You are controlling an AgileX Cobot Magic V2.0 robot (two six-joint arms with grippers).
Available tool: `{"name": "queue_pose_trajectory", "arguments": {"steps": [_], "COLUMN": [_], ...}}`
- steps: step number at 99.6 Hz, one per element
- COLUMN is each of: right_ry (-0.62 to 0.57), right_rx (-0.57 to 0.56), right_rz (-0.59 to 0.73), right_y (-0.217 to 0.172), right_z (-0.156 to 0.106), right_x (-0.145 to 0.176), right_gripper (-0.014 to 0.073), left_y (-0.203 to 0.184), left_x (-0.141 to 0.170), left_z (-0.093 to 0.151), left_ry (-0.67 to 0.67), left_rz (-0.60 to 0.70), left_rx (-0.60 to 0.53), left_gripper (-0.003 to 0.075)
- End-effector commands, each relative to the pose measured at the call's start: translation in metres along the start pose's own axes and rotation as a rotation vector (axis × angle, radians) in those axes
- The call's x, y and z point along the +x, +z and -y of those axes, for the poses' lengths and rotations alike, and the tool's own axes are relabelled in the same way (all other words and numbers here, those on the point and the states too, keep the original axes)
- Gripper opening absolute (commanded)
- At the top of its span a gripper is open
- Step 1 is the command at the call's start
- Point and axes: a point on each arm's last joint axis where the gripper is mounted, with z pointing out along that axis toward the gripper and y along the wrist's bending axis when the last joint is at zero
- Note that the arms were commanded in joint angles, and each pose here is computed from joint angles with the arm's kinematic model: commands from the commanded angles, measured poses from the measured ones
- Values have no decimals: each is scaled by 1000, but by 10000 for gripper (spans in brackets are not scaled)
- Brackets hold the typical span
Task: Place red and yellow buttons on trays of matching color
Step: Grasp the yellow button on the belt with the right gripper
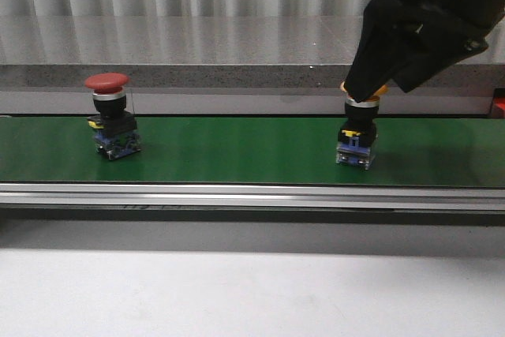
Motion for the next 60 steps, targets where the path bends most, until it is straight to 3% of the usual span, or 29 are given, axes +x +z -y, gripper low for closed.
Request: {"name": "queue_pose_trajectory", "arguments": {"steps": [1,9,22,28,46,60], "right_ry": [-23,-19,-18,-15,48,144], "right_rx": [25,20,17,17,18,136], "right_rz": [77,56,41,42,37,4], "right_y": [-8,-2,2,1,-19,-58], "right_z": [1,2,3,3,4,19], "right_x": [-14,-12,-11,-11,-12,0], "right_gripper": [552,488,206,126,104,104], "left_y": [-4,-4,-4,-4,-4,-4], "left_x": [-14,-14,-14,-14,-14,-14], "left_z": [2,2,2,2,2,2], "left_ry": [-7,-7,-7,-7,-7,-7], "left_rz": [95,95,95,95,95,95], "left_rx": [14,14,14,14,14,14], "left_gripper": [-19,-19,-19,-19,-19,-19]}}
